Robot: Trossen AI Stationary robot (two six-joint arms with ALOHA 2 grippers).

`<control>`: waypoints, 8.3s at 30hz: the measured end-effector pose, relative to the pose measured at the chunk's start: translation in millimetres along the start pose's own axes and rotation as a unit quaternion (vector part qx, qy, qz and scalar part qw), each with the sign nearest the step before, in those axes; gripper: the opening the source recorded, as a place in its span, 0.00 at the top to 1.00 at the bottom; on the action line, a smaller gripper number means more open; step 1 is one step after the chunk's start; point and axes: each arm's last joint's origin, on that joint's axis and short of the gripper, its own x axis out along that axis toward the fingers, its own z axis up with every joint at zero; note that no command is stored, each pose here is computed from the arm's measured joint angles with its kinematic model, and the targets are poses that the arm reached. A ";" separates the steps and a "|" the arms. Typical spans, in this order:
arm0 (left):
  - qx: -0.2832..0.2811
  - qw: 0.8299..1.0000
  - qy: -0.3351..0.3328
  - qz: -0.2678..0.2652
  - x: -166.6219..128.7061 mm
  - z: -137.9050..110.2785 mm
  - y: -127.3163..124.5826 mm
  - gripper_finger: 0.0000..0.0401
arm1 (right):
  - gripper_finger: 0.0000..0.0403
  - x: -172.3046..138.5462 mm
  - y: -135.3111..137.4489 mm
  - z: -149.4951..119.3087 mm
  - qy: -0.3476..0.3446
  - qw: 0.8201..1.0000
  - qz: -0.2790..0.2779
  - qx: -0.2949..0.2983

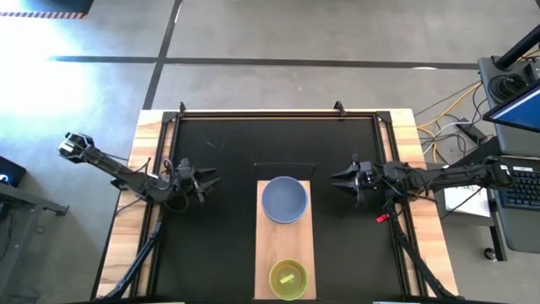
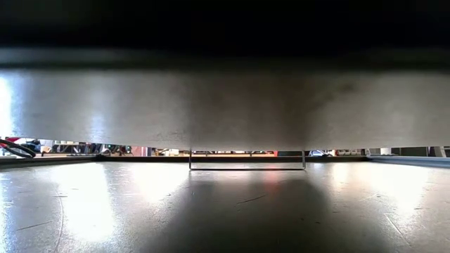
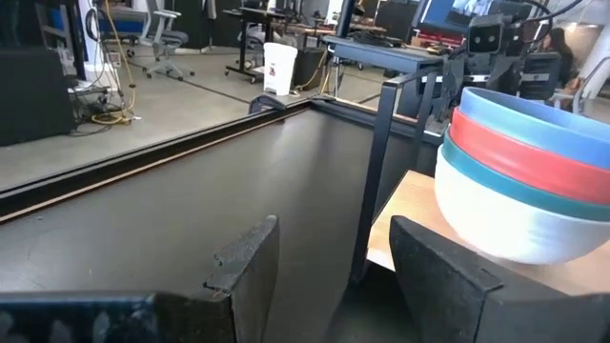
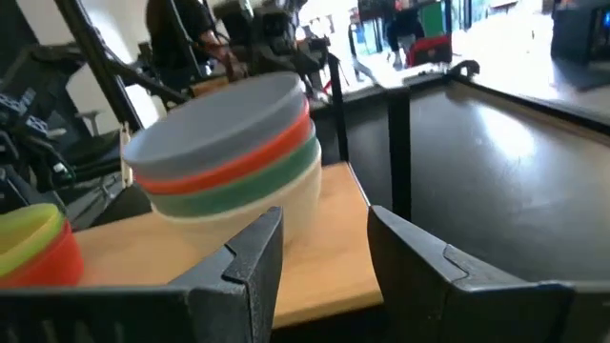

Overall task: Place and stack bowls onto a shelf
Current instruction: Return to Home Position

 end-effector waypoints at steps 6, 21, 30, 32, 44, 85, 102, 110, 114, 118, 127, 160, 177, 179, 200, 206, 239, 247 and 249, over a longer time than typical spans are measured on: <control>0.004 1.000 0.002 0.002 0.4 -1.0 -0.2 0.54 | 0.65 -0.1 -2.1 -8.0 0.040 0.998 -0.013 0.049; 0.007 1.000 0.005 0.003 0.8 -1.6 -0.4 0.54 | 0.63 -5.4 -16.6 -4.5 -0.051 0.958 -0.267 0.088; 0.006 1.000 0.004 0.003 0.7 -1.5 -0.3 0.54 | 0.65 -5.6 -16.9 -5.2 -0.048 0.958 -0.271 0.085; 0.003 1.000 0.002 0.002 0.2 -0.6 0.0 0.54 | 0.65 -5.6 -16.9 -5.3 -0.048 0.958 -0.271 0.085; -0.085 0.994 -0.064 -0.020 -10.4 21.9 6.7 0.54 | 0.65 -5.6 -16.9 -5.3 -0.048 0.958 -0.271 0.084; -0.181 0.938 -0.237 0.174 -14.3 51.9 61.6 0.54 | 0.65 -43.5 -29.8 32.3 -0.276 0.902 -0.310 0.122; -0.177 0.930 -0.248 0.205 -13.5 52.8 67.3 0.54 | 0.66 -47.9 -41.2 33.8 -0.290 0.876 -0.370 0.111; -0.175 0.931 -0.244 0.206 -12.7 52.2 67.1 0.54 | 0.66 -45.7 -42.5 32.2 -0.277 0.877 -0.376 0.110; -0.175 0.931 -0.244 0.207 -12.6 52.1 67.1 0.54 | 0.67 -45.7 -42.4 32.3 -0.278 0.878 -0.375 0.110; -0.175 0.931 -0.244 0.206 -12.7 52.1 67.1 0.54 | 0.67 -45.8 -42.4 32.3 -0.278 0.877 -0.375 0.110; -0.175 0.931 -0.244 0.206 -12.7 52.1 67.1 0.54 | 0.66 -45.8 -42.4 32.3 -0.278 0.877 -0.375 0.110; -0.175 0.931 -0.244 0.206 -12.6 52.1 67.1 0.54 | 0.67 -45.7 -42.4 32.2 -0.278 0.877 -0.375 0.110; -0.175 0.931 -0.244 0.206 -12.6 52.1 67.1 0.54 | 0.68 -45.7 -42.4 32.2 -0.278 0.878 -0.375 0.110; -0.175 0.931 -0.244 0.206 -12.6 52.0 67.1 0.54 | 0.67 -45.7 -42.4 32.2 -0.277 0.877 -0.376 0.110; -0.175 0.931 -0.244 0.206 -12.6 52.0 67.1 0.54 | 0.68 -45.7 -42.5 32.2 -0.278 0.877 -0.375 0.110; -0.175 0.931 -0.244 0.207 -12.6 52.0 67.1 0.54 | 0.68 -45.7 -42.4 32.2 -0.278 0.877 -0.375 0.110; -0.175 0.931 -0.244 0.206 -12.6 52.1 67.1 0.54 | 0.68 -45.7 -42.5 32.1 -0.277 0.878 -0.375 0.110; -0.175 0.931 -0.244 0.206 -12.6 52.0 67.1 0.54 | 0.68 -45.7 -42.5 32.1 -0.277 0.877 -0.376 0.110; -0.175 0.931 -0.244 0.206 -12.6 52.0 67.1 0.54 | 0.68 -45.7 -42.5 32.2 -0.277 0.877 -0.376 0.110</control>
